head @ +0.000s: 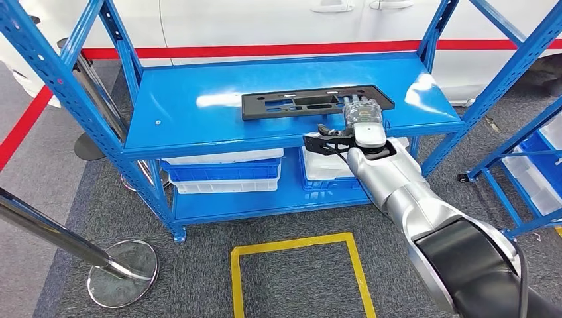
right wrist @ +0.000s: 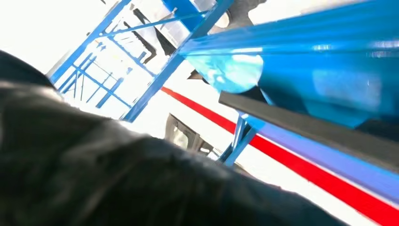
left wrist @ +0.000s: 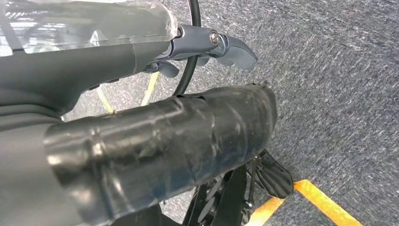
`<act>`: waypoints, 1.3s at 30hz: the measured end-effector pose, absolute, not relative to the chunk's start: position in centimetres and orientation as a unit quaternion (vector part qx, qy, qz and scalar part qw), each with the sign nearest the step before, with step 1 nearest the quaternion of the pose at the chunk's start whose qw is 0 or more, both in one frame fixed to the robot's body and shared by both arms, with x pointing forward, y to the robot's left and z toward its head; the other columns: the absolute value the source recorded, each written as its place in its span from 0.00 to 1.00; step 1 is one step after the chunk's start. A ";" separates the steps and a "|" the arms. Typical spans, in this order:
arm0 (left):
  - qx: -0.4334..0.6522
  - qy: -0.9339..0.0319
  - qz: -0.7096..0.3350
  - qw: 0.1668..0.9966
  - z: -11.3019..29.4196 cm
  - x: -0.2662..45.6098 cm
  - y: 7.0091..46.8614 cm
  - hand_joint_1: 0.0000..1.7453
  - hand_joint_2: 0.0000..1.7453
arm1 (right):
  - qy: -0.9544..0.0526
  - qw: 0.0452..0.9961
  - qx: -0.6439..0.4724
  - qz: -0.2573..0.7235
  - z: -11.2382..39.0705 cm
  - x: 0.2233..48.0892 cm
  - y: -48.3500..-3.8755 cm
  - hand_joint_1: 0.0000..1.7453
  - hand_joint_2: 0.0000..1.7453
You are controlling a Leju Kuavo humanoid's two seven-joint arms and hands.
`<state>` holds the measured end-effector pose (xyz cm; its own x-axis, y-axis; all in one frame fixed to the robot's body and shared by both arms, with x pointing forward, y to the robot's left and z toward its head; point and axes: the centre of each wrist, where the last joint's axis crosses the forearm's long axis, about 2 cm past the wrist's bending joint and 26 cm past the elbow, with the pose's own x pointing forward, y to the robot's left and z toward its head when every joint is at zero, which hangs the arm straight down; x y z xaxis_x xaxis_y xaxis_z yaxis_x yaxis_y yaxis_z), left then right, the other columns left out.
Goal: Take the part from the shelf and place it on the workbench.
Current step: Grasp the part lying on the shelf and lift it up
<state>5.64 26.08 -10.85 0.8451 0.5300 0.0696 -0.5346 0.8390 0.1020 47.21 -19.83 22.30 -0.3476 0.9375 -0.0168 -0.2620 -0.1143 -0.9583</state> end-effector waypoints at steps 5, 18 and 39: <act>0.059 -0.017 0.279 0.958 -10.9 5.6 26.1 0.00 0.00 | -0.493 0.449 -0.351 0.657 22.3 47.2 -19.9 0.00 0.00; 0.059 -0.016 0.281 0.958 -10.9 5.5 26.2 0.00 0.00 | -0.503 0.442 -0.353 0.653 22.3 47.2 -19.8 0.00 0.00; 0.062 -0.017 0.280 0.958 -10.9 5.7 26.5 0.00 0.00 | -0.505 0.441 -0.355 0.651 22.3 47.2 -20.0 0.00 0.00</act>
<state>5.70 26.48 -10.86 0.8422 0.5349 0.0679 -0.5392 0.8352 0.1085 47.20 -19.95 22.29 -0.3579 0.9336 -0.0171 -0.2167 -0.1008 -0.9710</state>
